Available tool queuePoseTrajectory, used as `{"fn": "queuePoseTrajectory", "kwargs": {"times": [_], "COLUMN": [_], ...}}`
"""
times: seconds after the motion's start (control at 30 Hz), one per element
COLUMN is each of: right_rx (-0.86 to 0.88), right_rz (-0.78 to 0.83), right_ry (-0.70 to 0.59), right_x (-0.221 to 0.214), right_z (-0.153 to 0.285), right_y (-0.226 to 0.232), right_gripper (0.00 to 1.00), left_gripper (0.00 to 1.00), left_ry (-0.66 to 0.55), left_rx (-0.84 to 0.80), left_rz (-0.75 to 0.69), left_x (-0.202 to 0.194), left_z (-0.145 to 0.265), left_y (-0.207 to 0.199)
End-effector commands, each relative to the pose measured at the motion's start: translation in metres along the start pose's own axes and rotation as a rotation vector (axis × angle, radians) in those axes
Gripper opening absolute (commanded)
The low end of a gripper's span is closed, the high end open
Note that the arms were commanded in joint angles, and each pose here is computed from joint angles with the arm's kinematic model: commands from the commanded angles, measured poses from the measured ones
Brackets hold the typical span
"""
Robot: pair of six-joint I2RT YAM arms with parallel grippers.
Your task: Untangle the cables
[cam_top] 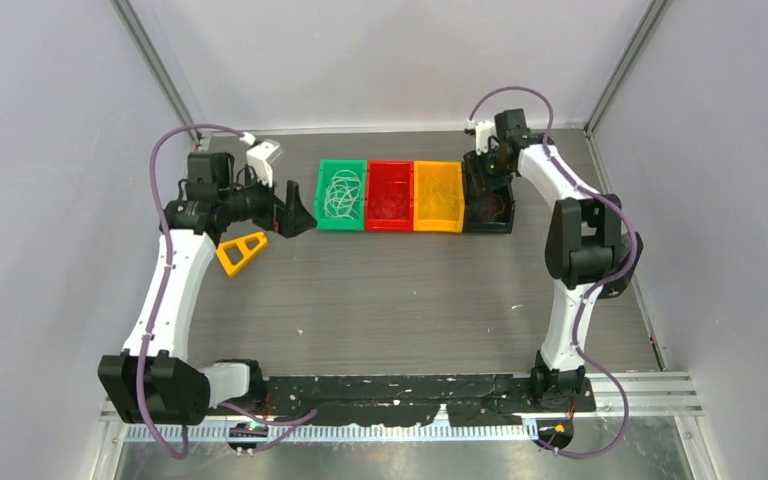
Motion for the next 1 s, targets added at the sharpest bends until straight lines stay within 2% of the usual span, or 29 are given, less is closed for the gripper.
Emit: {"fn": "queuePoseTrajectory", "kwargs": {"times": [0.0, 0.03, 0.23, 0.3, 0.4, 0.5, 0.53, 0.57, 0.6, 0.63, 0.67, 0.7, 0.73, 0.83, 0.97], "right_rx": [0.05, 0.056, 0.099, 0.102, 0.111, 0.12, 0.122, 0.118, 0.12, 0.109, 0.106, 0.097, 0.097, 0.066, 0.029], "right_rz": [0.081, 0.091, 0.142, 0.148, 0.115, 0.107, 0.088, 0.097, 0.076, 0.082, 0.054, 0.059, 0.046, 0.062, 0.074], "right_ry": [-0.228, -0.244, -0.359, -0.407, -0.409, -0.447, -0.399, -0.43, -0.375, -0.41, -0.353, -0.381, -0.344, -0.367, -0.381], "right_x": [0.059, 0.063, 0.072, 0.066, 0.04, 0.012, -0.01, -0.018, -0.044, -0.051, -0.079, -0.085, -0.105, -0.124, -0.125], "right_z": [0.085, 0.093, 0.159, 0.189, 0.202, 0.226, 0.212, 0.223, 0.205, 0.211, 0.193, 0.198, 0.187, 0.192, 0.201], "right_y": [0.028, 0.031, 0.054, 0.061, 0.065, 0.072, 0.069, 0.072, 0.069, 0.069, 0.066, 0.066, 0.065, 0.062, 0.057], "right_gripper": [0.56, 0.59, 0.92, 0.98, 0.96, 0.95, 0.95, 0.95, 0.95, 0.95, 0.95, 0.95, 0.95, 0.95, 0.95], "left_gripper": [1.0, 1.0, 1.0, 1.0, 1.0, 1.0, 1.0, 1.0, 1.0, 1.0, 1.0, 0.99, 1.0, 1.0, 1.0], "left_ry": [-0.02, -0.014, 0.049, 0.069, 0.139, 0.205, 0.215, 0.219, 0.23, 0.243, 0.26, 0.275, 0.292, 0.334, 0.327], "left_rx": [0.049, 0.05, 0.063, 0.098, 0.188, 0.306, 0.341, 0.368, 0.383, 0.382, 0.376, 0.38, 0.382, 0.402, 0.412], "left_rz": [-0.05, -0.043, -0.03, -0.009, 0.041, 0.052, 0.039, 0.033, 0.038, 0.039, 0.037, 0.029, 0.012, -0.023, -0.011], "left_x": [0.029, 0.031, 0.054, 0.066, 0.072, 0.061, 0.055, 0.049, 0.038, 0.027, 0.016, 0.004, -0.007, -0.038, -0.044], "left_z": [0.011, 0.012, 0.026, 0.03, 0.036, 0.041, 0.043, 0.044, 0.043, 0.04, 0.037, 0.034, 0.03, 0.027, 0.032], "left_y": [0.01, 0.012, 0.021, 0.029, 0.047, 0.068, 0.072, 0.074, 0.075, 0.072, 0.067, 0.062, 0.057, 0.049, 0.043]}}
Point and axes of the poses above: each gripper's point midway between its finger pads, its own z axis back along the fingers, its own y axis along the line the jaws close on, x = y × z, the point moved 1 cm from there along z, back along the fingers, and after that the axes turned 12 degrees about -z, right-handed, at the moved point
